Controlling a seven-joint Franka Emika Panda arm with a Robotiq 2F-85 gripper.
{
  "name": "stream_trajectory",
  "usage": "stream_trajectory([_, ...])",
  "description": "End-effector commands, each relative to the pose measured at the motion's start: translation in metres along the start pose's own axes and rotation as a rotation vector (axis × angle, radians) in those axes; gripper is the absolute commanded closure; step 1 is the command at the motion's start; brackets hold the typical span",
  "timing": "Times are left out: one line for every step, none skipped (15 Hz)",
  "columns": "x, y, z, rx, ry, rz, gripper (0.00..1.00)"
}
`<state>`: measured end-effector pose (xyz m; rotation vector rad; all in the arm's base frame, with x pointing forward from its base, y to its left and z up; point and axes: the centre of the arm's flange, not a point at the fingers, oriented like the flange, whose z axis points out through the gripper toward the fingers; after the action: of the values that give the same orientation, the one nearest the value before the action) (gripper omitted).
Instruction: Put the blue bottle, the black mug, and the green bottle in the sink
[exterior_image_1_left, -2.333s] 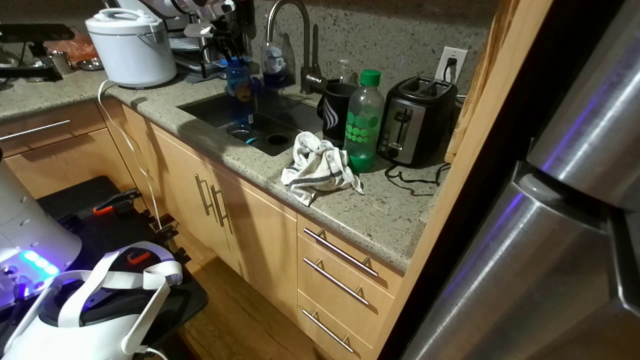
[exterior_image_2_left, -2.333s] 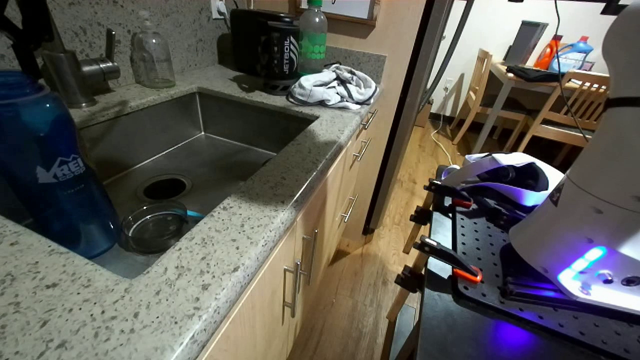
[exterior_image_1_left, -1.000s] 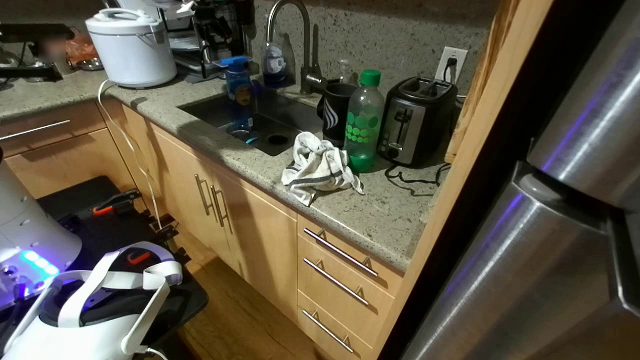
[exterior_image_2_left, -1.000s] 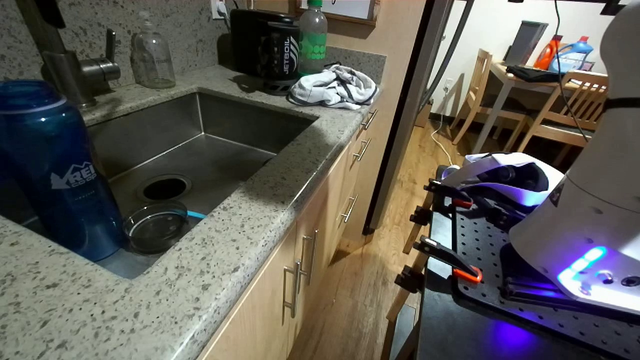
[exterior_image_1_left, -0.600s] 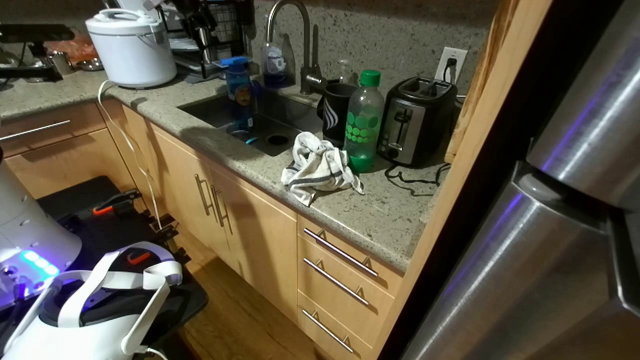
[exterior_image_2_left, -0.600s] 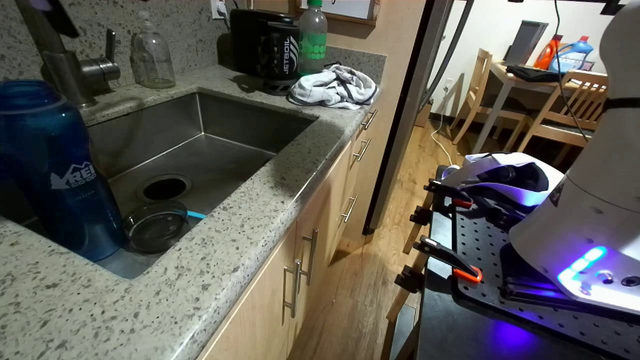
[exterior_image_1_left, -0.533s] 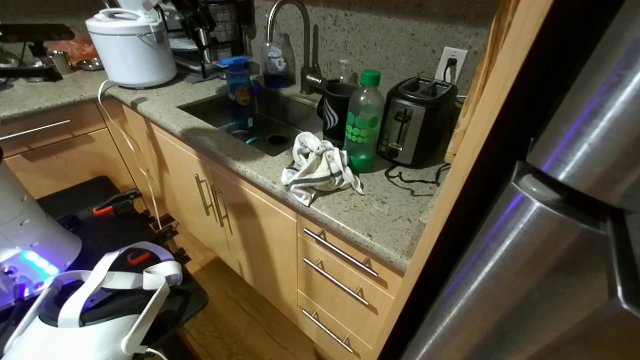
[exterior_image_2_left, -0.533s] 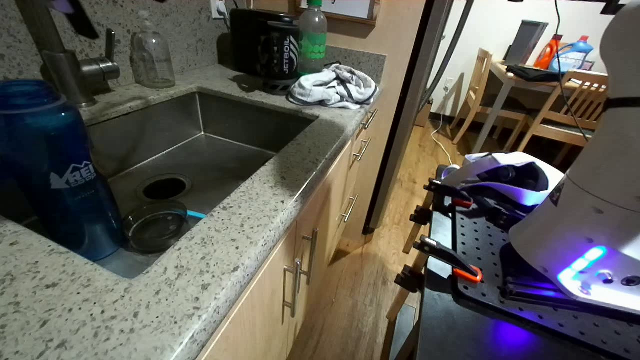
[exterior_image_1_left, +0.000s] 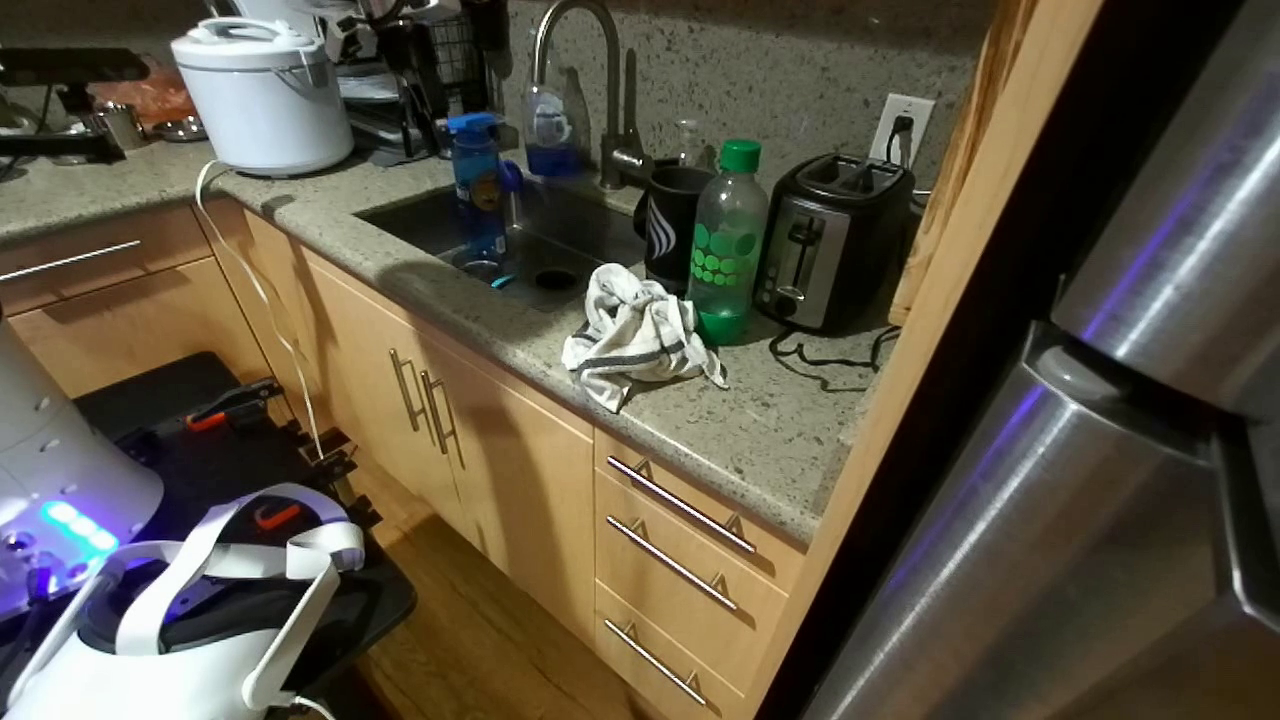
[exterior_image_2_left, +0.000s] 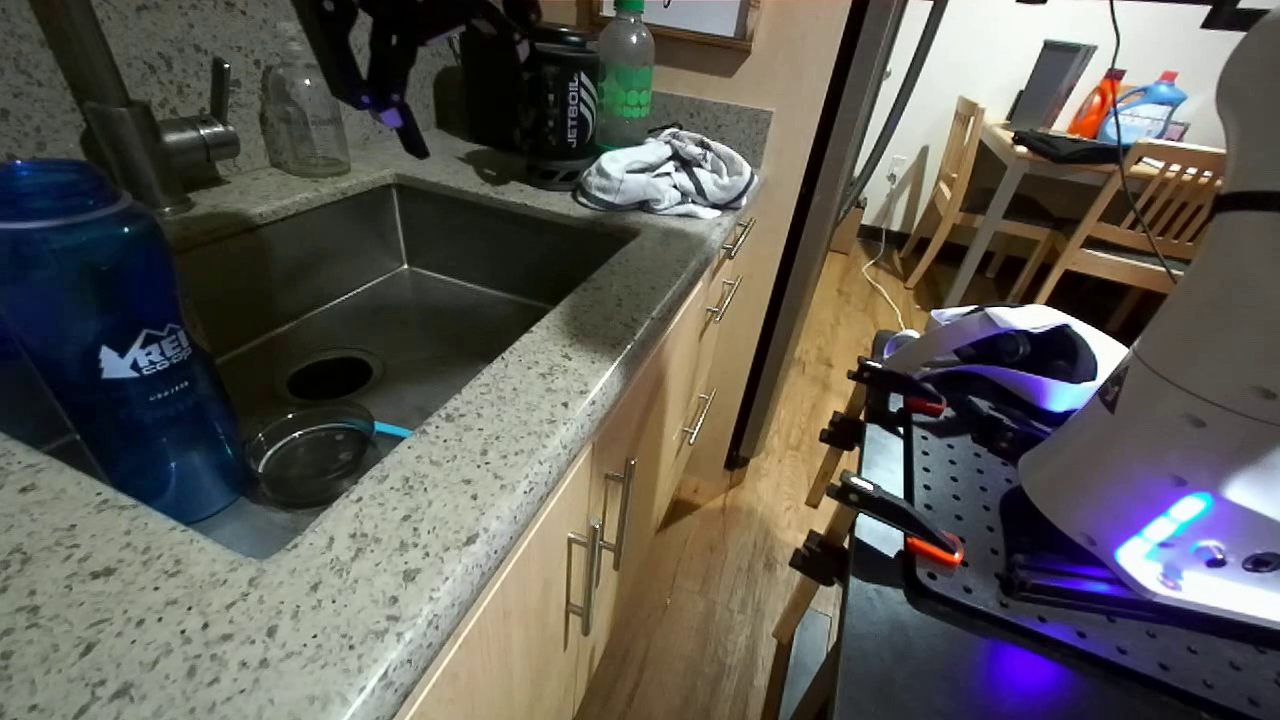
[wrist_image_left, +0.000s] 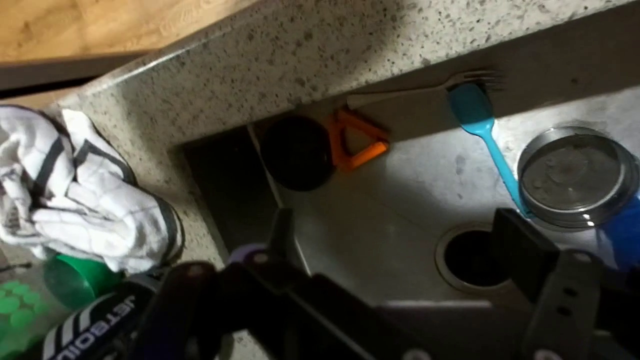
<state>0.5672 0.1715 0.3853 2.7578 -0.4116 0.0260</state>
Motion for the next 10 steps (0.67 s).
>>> stream_trajectory([-0.001,0.031,0.023,0.031,-0.062,0.126,0.0])
stream_trajectory([0.002,0.036,0.029,0.037,-0.073,0.151,0.0])
stream_trajectory([0.004,0.043,0.032,0.04,-0.081,0.183,0.0])
stream_trajectory([0.006,0.05,0.035,0.048,-0.089,0.217,0.0])
stream_trajectory([0.008,0.057,0.037,0.061,-0.101,0.248,0.0])
stream_trajectory([0.009,0.067,0.039,0.078,-0.112,0.288,0.0])
stream_trajectory([0.008,0.075,0.041,0.093,-0.124,0.326,0.0])
stream_trajectory([0.009,0.084,0.043,0.108,-0.137,0.366,0.0])
stream_trajectory([0.009,0.094,0.045,0.123,-0.145,0.406,0.0])
stream_trajectory([0.008,0.104,0.047,0.139,-0.151,0.446,0.0])
